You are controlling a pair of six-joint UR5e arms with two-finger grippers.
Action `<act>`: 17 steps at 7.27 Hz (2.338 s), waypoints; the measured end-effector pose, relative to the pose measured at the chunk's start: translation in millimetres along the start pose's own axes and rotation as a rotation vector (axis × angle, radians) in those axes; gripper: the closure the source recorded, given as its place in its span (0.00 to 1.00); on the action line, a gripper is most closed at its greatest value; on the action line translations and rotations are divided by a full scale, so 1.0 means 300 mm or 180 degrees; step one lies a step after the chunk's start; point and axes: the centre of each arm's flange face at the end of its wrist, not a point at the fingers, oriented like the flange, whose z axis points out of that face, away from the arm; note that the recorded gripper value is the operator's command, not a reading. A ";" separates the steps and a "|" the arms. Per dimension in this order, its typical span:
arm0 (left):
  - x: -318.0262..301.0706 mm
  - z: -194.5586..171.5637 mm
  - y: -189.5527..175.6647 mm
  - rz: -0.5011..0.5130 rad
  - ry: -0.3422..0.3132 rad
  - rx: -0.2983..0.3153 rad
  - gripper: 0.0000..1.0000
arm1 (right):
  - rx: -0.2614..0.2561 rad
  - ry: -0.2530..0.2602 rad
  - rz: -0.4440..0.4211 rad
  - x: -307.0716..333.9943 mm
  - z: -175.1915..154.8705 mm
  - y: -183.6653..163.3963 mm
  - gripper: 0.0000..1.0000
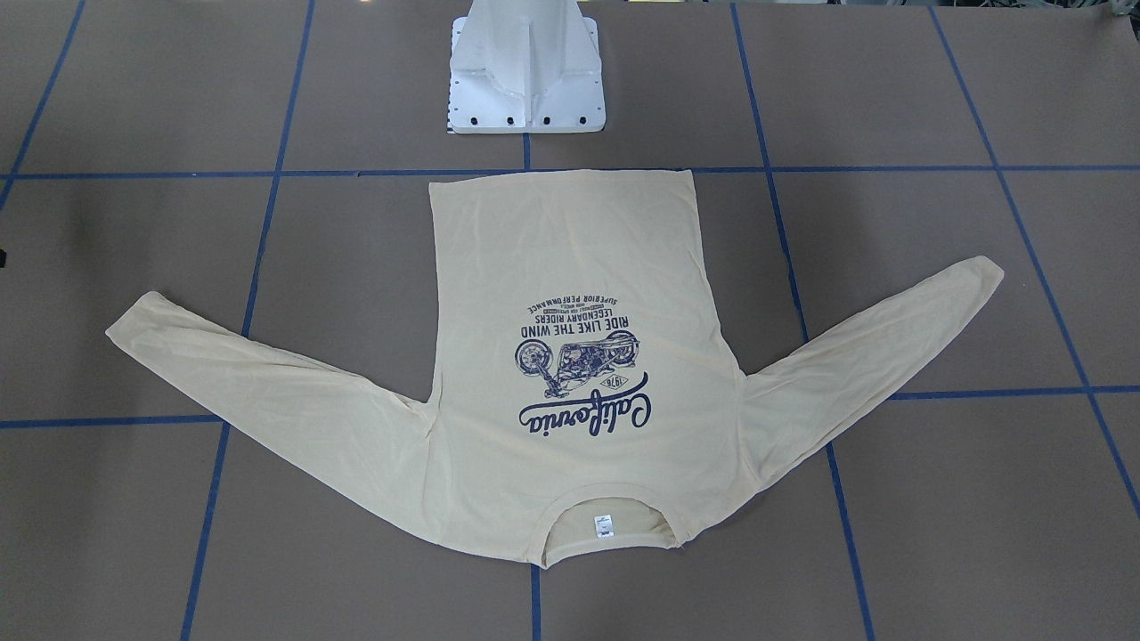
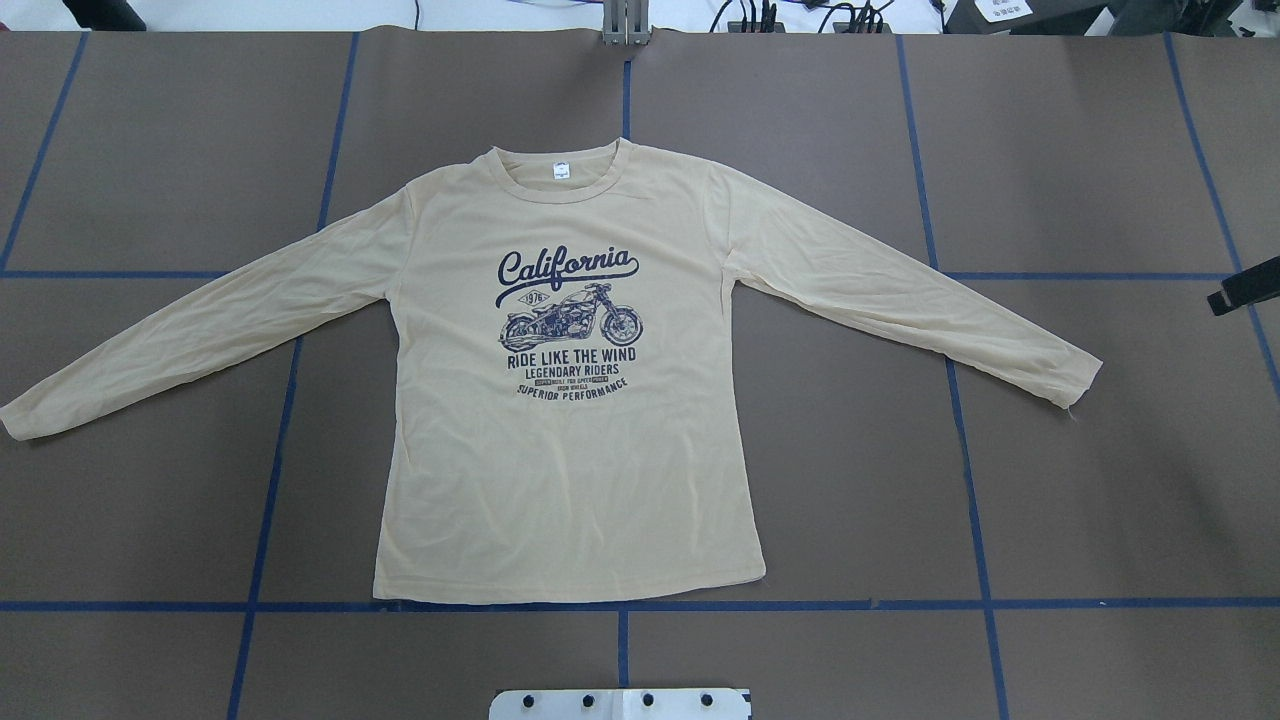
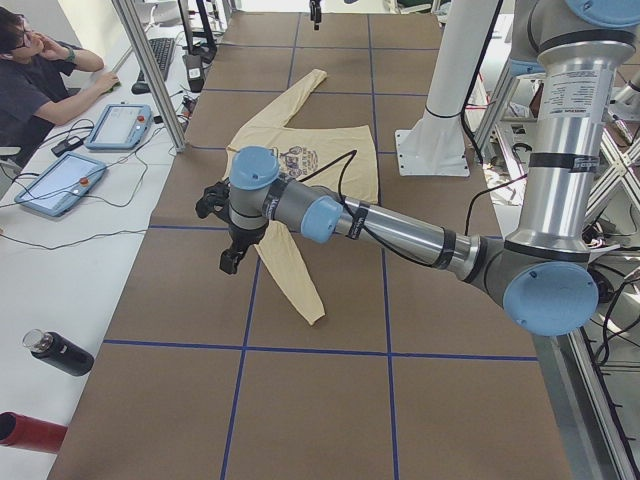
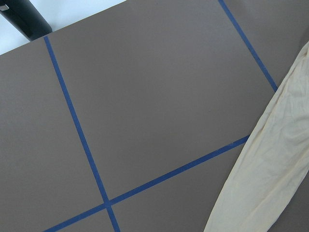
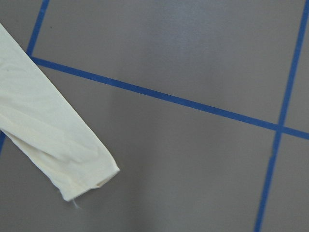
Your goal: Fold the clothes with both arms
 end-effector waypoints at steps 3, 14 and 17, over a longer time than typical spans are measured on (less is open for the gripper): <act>-0.001 0.002 0.006 0.0000 0.0004 -0.0004 0.00 | 0.0324 -0.0185 0.0400 -0.171 0.251 0.040 0.15; -0.007 0.008 0.015 0.0007 0.0002 -0.0017 0.00 | 0.0487 -0.0217 0.0576 -0.096 0.521 0.127 0.78; -0.008 0.009 0.017 0.0000 0.0002 -0.0020 0.00 | 0.0482 -0.0218 0.0576 -0.095 0.520 0.131 1.00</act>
